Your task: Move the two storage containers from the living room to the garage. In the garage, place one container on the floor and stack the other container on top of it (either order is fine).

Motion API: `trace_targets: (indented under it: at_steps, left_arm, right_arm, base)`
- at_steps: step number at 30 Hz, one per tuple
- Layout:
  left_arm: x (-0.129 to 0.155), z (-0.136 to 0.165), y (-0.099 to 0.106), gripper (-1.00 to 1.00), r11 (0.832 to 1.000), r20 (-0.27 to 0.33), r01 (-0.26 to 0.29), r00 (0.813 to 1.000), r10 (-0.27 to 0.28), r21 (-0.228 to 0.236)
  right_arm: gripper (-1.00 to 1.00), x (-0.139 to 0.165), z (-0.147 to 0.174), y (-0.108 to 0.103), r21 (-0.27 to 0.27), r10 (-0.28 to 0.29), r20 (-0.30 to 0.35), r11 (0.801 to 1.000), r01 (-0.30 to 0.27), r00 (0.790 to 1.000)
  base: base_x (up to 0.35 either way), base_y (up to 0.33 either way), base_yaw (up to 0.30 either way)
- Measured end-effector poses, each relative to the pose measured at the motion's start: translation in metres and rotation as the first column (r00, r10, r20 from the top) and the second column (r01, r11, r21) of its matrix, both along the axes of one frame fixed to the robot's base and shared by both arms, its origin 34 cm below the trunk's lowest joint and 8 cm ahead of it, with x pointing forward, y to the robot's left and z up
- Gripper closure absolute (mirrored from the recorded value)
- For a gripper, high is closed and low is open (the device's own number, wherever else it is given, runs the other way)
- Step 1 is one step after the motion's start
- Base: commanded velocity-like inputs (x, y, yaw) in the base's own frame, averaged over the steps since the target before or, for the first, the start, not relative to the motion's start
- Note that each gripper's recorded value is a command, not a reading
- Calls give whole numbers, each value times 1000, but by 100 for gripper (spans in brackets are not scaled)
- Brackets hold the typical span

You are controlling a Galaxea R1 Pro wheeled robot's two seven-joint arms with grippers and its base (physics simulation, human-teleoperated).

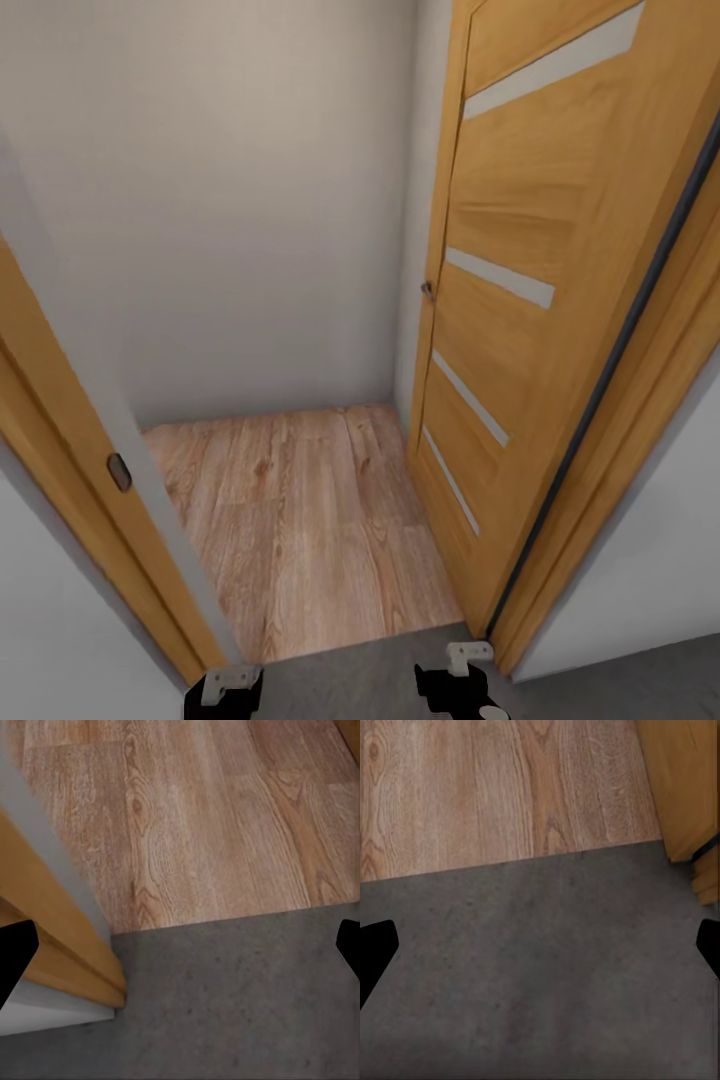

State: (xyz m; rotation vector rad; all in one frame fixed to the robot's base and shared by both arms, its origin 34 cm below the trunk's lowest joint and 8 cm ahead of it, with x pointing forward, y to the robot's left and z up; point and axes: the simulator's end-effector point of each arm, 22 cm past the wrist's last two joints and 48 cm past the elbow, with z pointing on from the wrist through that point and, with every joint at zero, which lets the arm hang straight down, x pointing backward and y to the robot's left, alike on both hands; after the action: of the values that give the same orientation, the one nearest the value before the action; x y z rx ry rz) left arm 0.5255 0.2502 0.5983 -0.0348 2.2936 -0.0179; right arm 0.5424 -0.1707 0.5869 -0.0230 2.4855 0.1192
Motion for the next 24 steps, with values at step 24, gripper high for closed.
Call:
trace_targets:
  at_steps: [24]
  left_arm:
    - [-4,-4,0,-100,1000,-12,0,1000,0,0]
  right_arm:
    - [-100,-4,-5,0,0,0,-12,1000,0,1000]
  base:
    - [84,-56,0]
